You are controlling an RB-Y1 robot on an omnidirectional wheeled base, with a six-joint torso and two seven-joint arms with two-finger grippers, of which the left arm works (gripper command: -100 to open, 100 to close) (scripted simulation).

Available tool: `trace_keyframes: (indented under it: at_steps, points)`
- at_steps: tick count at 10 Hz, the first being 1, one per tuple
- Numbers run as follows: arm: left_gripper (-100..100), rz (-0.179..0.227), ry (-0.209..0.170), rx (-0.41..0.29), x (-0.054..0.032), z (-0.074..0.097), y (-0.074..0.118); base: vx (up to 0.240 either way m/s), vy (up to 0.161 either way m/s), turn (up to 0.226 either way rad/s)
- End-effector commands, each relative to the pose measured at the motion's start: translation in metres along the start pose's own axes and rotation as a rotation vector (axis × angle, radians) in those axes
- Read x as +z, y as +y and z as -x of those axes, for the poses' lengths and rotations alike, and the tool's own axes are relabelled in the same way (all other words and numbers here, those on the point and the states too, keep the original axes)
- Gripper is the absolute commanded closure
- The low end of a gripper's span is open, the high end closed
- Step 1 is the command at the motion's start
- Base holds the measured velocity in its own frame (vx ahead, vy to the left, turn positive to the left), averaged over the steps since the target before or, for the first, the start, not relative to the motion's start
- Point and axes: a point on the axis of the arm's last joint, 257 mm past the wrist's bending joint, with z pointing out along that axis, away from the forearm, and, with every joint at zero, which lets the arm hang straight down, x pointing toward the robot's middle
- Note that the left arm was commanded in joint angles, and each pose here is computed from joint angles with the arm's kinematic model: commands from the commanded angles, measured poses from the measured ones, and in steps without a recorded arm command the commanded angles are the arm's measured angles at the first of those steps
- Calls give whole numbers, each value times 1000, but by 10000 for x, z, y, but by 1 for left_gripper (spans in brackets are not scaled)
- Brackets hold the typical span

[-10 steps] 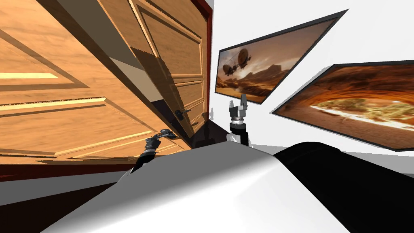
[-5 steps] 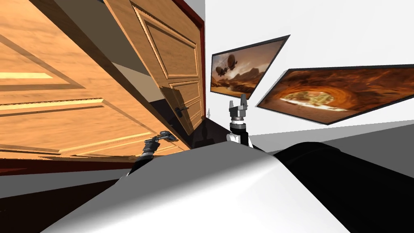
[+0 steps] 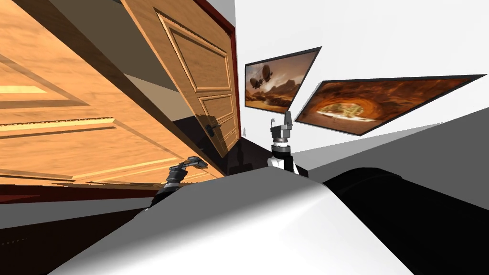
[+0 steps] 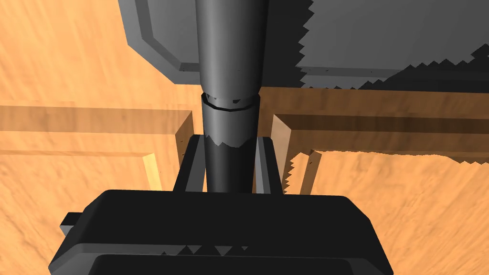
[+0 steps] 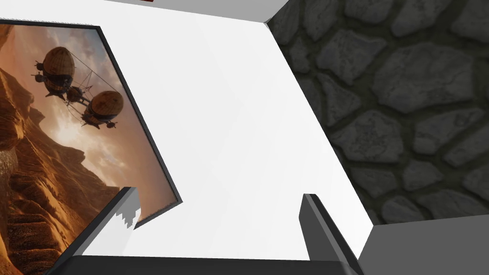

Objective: Pull the door open

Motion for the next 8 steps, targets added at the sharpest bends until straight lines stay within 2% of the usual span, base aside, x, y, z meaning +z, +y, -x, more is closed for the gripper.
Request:
trace_keyframes:
  at_steps: [1,7,8]
  points:
    - [100,-2,25,-5,-58,-65,18,-196,44,-163]
    - [100,-7,86,-11,-248,-108,2,-201,68,-143]
    - [100,-4,71,-4,-221,-53,-16,-96,31,-16]
